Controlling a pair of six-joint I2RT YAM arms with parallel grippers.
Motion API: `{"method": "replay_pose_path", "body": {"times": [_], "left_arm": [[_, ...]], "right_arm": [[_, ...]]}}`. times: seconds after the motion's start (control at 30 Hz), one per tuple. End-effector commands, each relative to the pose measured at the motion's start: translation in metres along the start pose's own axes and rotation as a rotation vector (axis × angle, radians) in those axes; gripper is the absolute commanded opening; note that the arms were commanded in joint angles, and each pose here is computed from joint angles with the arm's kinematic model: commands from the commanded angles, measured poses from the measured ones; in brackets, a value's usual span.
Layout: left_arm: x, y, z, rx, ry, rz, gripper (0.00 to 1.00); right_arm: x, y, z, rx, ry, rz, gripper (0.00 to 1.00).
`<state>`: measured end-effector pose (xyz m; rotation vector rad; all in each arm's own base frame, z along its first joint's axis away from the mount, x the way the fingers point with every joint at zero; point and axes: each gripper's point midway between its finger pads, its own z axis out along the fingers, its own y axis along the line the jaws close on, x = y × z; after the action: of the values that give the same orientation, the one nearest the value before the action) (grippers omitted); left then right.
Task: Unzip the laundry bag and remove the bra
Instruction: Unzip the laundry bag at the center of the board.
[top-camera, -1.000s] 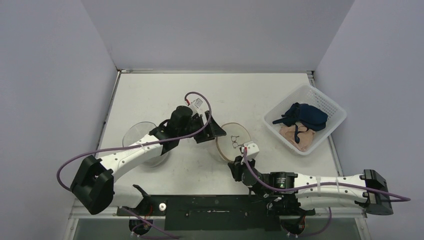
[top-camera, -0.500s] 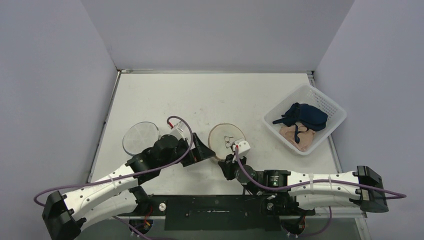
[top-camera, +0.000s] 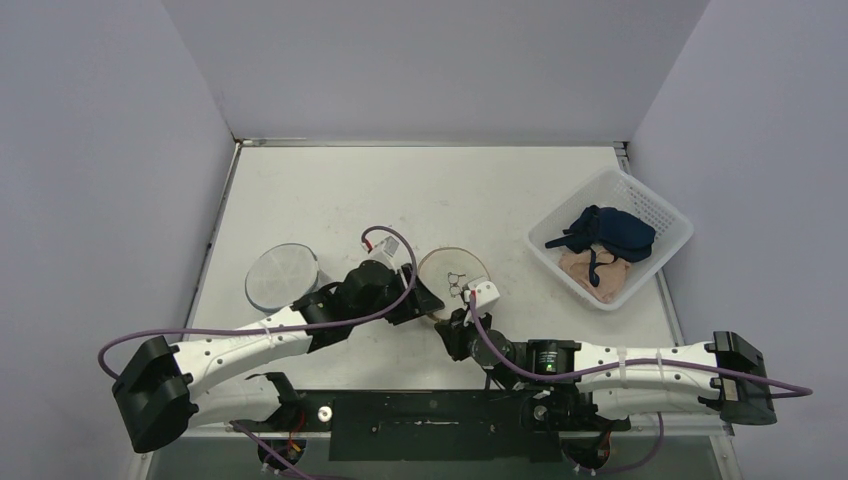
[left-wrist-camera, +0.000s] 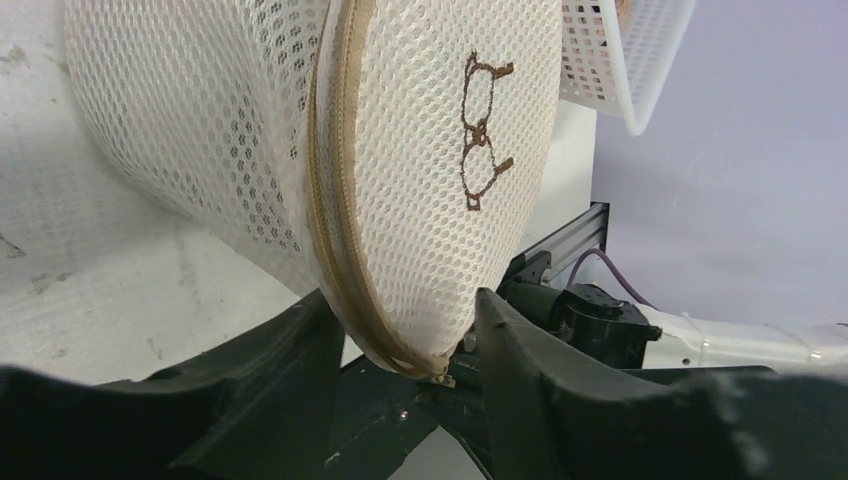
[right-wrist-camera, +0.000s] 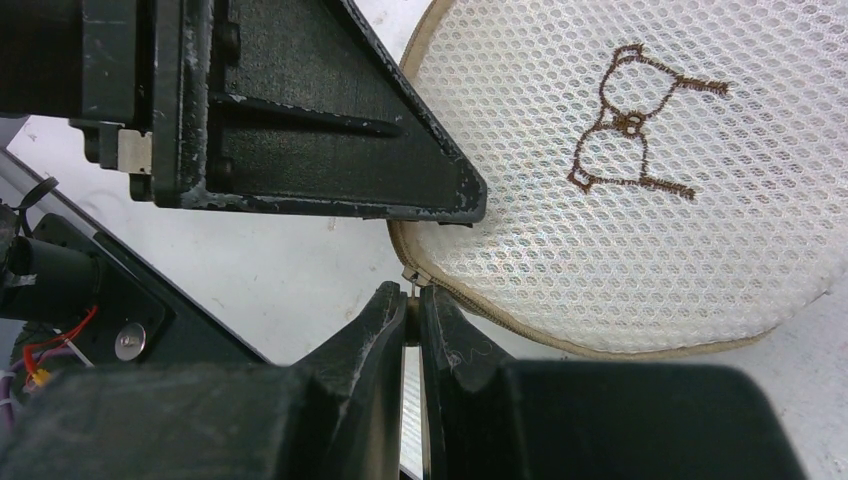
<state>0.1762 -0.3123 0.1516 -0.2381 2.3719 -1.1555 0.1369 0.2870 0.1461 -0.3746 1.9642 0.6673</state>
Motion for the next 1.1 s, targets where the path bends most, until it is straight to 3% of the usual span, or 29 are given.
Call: {"method": "replay_pose_path", "body": {"times": [0.0,0.1,0.4,0.87,1.07], "left_arm": [[-0.023,-0.030,-0.002,0.087,-0.085,-0.009,0.40],[-0.029,-0.027,-0.003,0.076,-0.107,-0.011,0.26],[-0.039,-0.013,-0.003,0.041,-0.129,-0.019,0.00],[-0.051,-0.006,-0.006,0.045,-0.135,-0.025,0.00],[-0.057,-0.015,-0.005,0.080,-0.102,-0.004,0.00]], "right_arm": [[-0.024,0.015,-0.006,-0.035,-0.044,0.055,0.05],[-0.025,0.013,-0.008,-0.026,-0.041,0.052,0.05],[-0.020,-0.007,-0.017,0.026,-0.032,0.044,0.05],[-0.004,-0.056,-0.032,0.177,-0.033,0.057,0.05],[0.000,-0.057,-0.032,0.161,-0.035,0.070,0.05]]}}
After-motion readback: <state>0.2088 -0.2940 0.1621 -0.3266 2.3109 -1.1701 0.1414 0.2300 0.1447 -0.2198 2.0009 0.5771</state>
